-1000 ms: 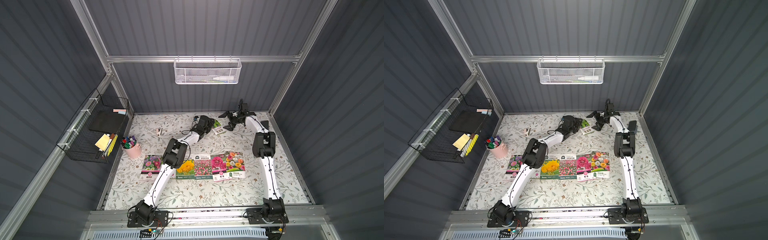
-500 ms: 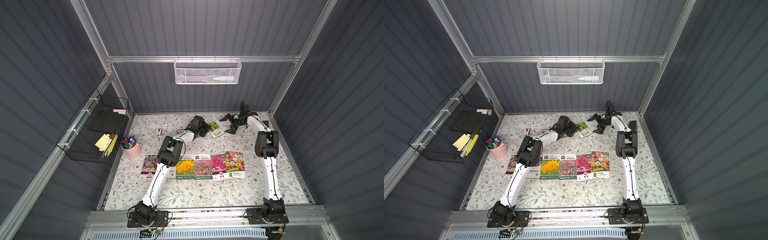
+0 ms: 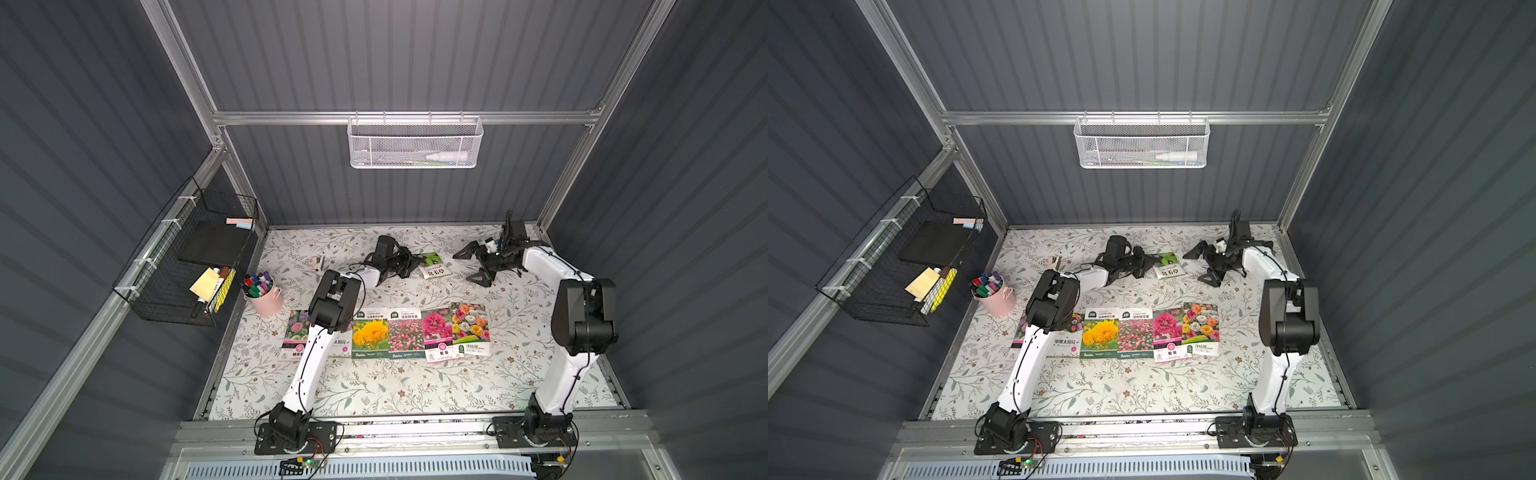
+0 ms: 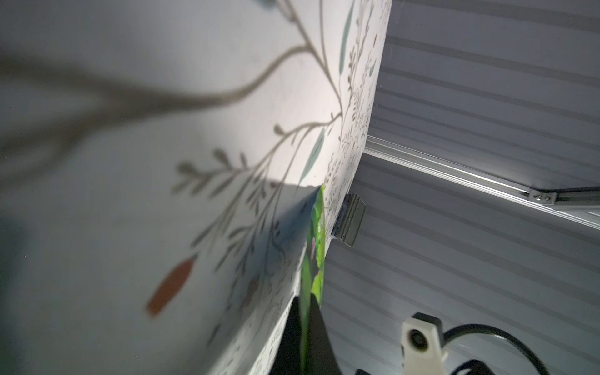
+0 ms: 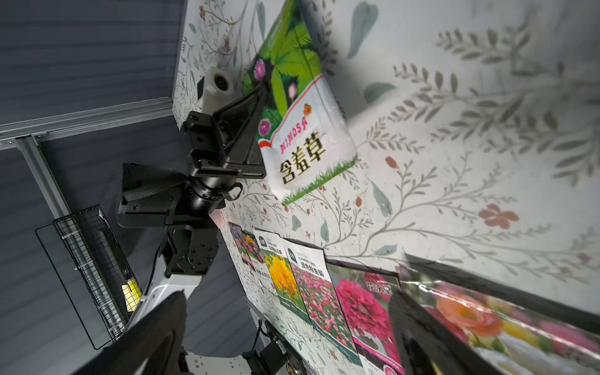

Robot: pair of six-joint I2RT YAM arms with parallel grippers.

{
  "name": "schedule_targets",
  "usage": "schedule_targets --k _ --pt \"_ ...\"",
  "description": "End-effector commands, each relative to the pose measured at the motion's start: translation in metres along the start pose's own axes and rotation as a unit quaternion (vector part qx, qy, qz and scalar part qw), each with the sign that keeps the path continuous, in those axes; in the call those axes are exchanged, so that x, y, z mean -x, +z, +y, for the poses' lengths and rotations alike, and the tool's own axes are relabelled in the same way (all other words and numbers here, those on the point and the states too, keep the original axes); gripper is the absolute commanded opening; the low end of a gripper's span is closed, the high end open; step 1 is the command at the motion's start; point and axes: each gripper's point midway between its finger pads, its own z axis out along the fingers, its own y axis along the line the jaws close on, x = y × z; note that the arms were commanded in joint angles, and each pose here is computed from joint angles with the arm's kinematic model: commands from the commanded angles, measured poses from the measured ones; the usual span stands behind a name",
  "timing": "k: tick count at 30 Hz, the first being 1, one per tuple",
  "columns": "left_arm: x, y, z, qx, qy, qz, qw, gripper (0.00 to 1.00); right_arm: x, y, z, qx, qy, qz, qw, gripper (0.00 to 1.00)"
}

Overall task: Arrange the seed packets in a row
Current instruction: Pick up the seed packet from the center of the board, then place the seed packet at the center of the board.

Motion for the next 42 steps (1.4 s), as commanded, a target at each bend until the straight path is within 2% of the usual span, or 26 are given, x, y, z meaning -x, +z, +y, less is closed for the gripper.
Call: schedule_targets --k 1,4,7,11,14,17,21,23,27,34,37,42 --pt "-0.025 -0.016 -0.032 -0.026 0.019 0.028 0.999 0.0 -0.012 0.003 -0.011 0.005 -0.008 0.004 1.0 0.99" --pt "-0.043 -0.036 -0.005 0.046 0.014 0.035 0.998 0.0 -0.023 -0.003 -0.018 -0.014 -0.012 0.006 1.0 0.99" --pt "-0.062 -0.066 0.025 0.136 0.043 0.028 0.989 0.0 -0.028 -0.005 -0.021 -0.019 -0.014 0.004 1.0 0.99" --pt "-0.094 -0.096 0.037 0.232 0.113 0.046 0.965 0.0 -0.031 -0.005 -0.02 -0.012 -0.011 0.003 1.0 0.99" --pt "-0.121 -0.109 0.029 0.269 0.173 0.083 0.944 0.0 -0.039 -0.002 -0.015 -0.005 -0.012 0.014 1.0 0.99" --pt "-0.153 -0.11 0.011 0.251 0.207 0.147 0.934 0.0 -0.048 0.002 -0.002 0.02 -0.033 0.029 0.999 0.99" --pt "-0.187 -0.107 -0.023 0.151 0.207 0.225 0.94 0.0 -0.058 0.002 0.006 0.055 -0.044 0.051 0.996 0.99" --pt "-0.201 -0.113 -0.032 0.121 0.216 0.247 0.937 0.0 -0.063 0.002 0.008 0.066 -0.045 0.062 0.995 0.99" --pt "-0.227 -0.133 -0.044 0.09 0.219 0.293 0.926 0.0 -0.074 0.002 0.017 0.115 -0.045 0.084 0.989 0.91" --pt "-0.243 -0.143 -0.059 0.058 0.198 0.327 0.922 0.0 -0.107 0.005 0.039 0.169 -0.064 0.137 0.974 0.77" --pt "-0.244 -0.144 -0.058 0.056 0.191 0.332 0.922 0.0 -0.116 0.003 0.052 0.195 -0.073 0.145 0.967 0.67" --pt "-0.246 -0.146 -0.051 0.064 0.186 0.338 0.92 0.0 -0.128 -0.004 0.06 0.208 -0.08 0.15 0.963 0.32"
